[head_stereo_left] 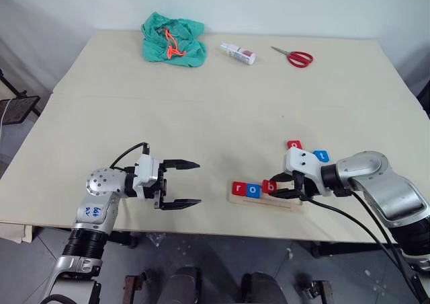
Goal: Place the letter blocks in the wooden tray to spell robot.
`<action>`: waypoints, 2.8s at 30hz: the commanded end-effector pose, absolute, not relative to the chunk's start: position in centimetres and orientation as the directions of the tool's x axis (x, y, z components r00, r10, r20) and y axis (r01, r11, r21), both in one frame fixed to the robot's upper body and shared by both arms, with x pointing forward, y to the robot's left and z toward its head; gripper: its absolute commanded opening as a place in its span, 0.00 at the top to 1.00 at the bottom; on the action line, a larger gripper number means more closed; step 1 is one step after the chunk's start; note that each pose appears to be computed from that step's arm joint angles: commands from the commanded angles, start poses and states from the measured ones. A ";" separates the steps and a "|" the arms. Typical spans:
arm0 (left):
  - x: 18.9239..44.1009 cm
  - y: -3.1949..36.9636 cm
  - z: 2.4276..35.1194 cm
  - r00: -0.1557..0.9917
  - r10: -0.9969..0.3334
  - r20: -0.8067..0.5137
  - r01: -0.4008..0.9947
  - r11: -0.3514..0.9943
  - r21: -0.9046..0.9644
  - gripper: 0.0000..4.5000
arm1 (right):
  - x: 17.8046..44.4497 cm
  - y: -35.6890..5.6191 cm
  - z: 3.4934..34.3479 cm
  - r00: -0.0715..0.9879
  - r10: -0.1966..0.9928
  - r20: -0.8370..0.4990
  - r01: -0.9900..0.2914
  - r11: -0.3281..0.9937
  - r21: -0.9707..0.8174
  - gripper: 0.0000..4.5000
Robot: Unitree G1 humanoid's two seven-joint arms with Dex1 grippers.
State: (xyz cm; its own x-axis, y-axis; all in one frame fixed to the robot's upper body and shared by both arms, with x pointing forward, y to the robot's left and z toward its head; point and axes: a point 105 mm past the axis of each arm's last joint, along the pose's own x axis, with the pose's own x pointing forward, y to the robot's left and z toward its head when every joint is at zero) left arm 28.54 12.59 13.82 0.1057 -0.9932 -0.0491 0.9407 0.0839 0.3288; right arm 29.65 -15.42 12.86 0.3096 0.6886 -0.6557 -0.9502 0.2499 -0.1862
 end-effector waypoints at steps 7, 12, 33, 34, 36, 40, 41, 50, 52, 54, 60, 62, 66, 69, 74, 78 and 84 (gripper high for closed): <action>28.4 12.5 14.5 0.117 -0.992 -0.038 0.929 0.096 0.358 0.00 | 29.1 -15.5 13.0 0.297 0.678 -0.672 -0.955 0.211 -0.208 0.67; 28.6 12.5 14.6 0.122 -0.992 -0.037 0.927 0.101 0.361 0.00 | 28.9 -15.2 12.9 0.288 0.685 -0.669 -0.958 0.207 -0.200 0.51; 29.6 11.8 14.5 0.103 -0.994 -0.021 0.928 0.089 0.362 0.00 | 27.6 -17.9 14.5 0.453 0.642 -0.619 -0.885 0.409 -0.223 0.29; 29.6 11.7 14.5 0.101 -0.995 -0.020 0.928 0.087 0.362 0.00 | 27.6 -17.9 14.3 0.455 0.633 -0.626 -0.883 0.414 -0.222 0.36; 29.6 11.7 14.5 0.095 -0.995 -0.019 0.928 0.082 0.363 0.00 | 27.6 -18.3 13.5 0.450 0.608 -0.655 -0.878 0.434 -0.201 0.53; 29.5 11.7 14.5 0.090 -0.996 -0.021 0.928 0.077 0.364 0.00 | 27.9 -17.9 13.0 0.447 0.611 -0.653 -0.879 0.434 -0.196 0.85; 29.5 11.7 14.5 0.090 -0.996 -0.021 0.928 0.076 0.364 0.00 | 27.9 -17.8 13.0 0.447 0.614 -0.651 -0.880 0.433 -0.196 0.93; 29.3 12.1 14.4 0.102 -0.994 -0.025 0.929 0.086 0.361 0.00 | 28.2 -15.7 12.3 0.386 0.657 -0.648 -0.913 0.373 -0.166 1.00; 29.3 12.1 14.4 0.105 -0.994 -0.024 0.928 0.089 0.361 0.00 | 28.4 -15.5 12.3 0.387 0.658 -0.646 -0.913 0.372 -0.169 1.00; 29.3 12.1 14.4 0.107 -0.994 -0.024 0.928 0.091 0.361 0.00 | 28.6 -15.5 12.5 0.394 0.657 -0.643 -0.911 0.374 -0.176 1.00; 29.3 12.2 14.3 0.111 -0.994 -0.021 0.928 0.096 0.360 0.00 | 28.4 -16.7 14.9 0.458 0.659 -0.596 -0.883 0.417 -0.217 1.00; 29.4 12.1 14.3 0.110 -0.994 -0.020 0.929 0.096 0.359 0.00 | 28.3 -17.3 15.3 0.492 0.656 -0.572 -0.862 0.457 -0.217 1.00; 29.4 11.9 14.1 0.097 -0.995 -0.019 0.932 0.084 0.354 0.00 | 28.9 -19.4 16.4 0.627 0.639 -0.446 -0.771 0.592 -0.234 0.92; 29.5 11.8 14.2 0.086 -0.996 -0.021 0.933 0.074 0.354 0.00 | 29.6 -20.9 16.9 0.737 0.577 -0.351 -0.666 0.707 -0.236 0.72; 29.7 11.9 14.2 0.068 -0.997 -0.030 0.935 0.053 0.352 0.00 | 29.1 -22.9 17.0 0.851 0.459 -0.255 -0.511 0.837 -0.197 0.32; 29.7 12.1 14.2 0.056 -0.998 -0.035 0.936 0.041 0.349 0.00 | 28.1 -23.4 16.7 0.882 0.419 -0.216 -0.455 0.877 -0.155 0.01; 30.2 12.7 13.7 0.058 -0.997 -0.045 0.943 0.040 0.331 0.00 | 26.4 -23.6 16.2 0.906 0.390 -0.166 -0.412 0.901 -0.132 0.01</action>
State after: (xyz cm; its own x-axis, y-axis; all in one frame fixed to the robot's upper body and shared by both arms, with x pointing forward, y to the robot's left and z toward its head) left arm 30.05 12.54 13.06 0.0606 -0.9971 -0.0468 0.9546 0.0442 0.2945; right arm 26.74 -23.92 14.39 0.8932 0.3819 -0.2374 -0.4114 0.9072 -0.0884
